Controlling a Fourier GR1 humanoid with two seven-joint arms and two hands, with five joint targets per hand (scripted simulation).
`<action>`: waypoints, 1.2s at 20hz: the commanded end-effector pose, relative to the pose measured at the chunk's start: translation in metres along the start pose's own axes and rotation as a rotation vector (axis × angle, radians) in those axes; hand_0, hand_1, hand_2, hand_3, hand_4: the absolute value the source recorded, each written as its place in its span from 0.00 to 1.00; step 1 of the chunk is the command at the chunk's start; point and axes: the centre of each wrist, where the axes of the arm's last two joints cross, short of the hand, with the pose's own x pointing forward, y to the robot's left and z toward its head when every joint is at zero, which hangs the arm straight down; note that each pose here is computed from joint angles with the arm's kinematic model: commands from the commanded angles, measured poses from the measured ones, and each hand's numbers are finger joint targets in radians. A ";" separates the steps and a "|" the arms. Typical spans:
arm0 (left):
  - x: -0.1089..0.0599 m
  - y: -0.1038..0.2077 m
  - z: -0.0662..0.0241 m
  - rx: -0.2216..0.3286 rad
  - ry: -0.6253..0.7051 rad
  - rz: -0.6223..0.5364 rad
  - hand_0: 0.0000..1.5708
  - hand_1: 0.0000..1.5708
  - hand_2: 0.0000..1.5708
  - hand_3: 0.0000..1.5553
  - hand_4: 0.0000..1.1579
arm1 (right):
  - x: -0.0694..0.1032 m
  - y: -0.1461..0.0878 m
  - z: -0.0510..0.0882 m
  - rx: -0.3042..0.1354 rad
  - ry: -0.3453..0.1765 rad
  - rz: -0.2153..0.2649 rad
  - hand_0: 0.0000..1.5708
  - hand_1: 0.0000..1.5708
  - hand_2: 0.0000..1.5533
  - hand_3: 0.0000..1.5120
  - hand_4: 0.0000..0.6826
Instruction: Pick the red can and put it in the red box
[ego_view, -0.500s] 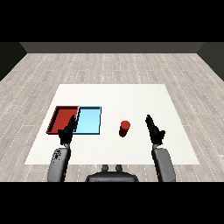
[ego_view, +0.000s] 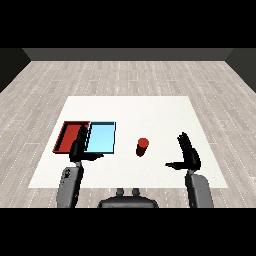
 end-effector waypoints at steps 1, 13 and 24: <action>0.003 0.004 0.0002 0.004 -0.192 0.020 0.00 0.00 0.00 0.00 0.00 | 0.006 -0.022 -0.012 0.016 -0.147 -0.042 0.00 0.00 0.00 0.00 0.00; -0.010 0.003 0.0162 0.001 -0.198 -0.022 0.00 0.00 0.00 0.00 0.00 | -0.011 -0.035 0.010 0.043 -0.154 -0.027 0.00 0.00 0.00 0.00 0.00; -0.023 0.007 0.0122 0.025 -0.209 -0.011 0.00 0.00 0.00 0.00 0.00 | 0.020 -0.016 -0.009 0.063 -0.118 -0.066 0.00 0.00 0.00 0.00 0.00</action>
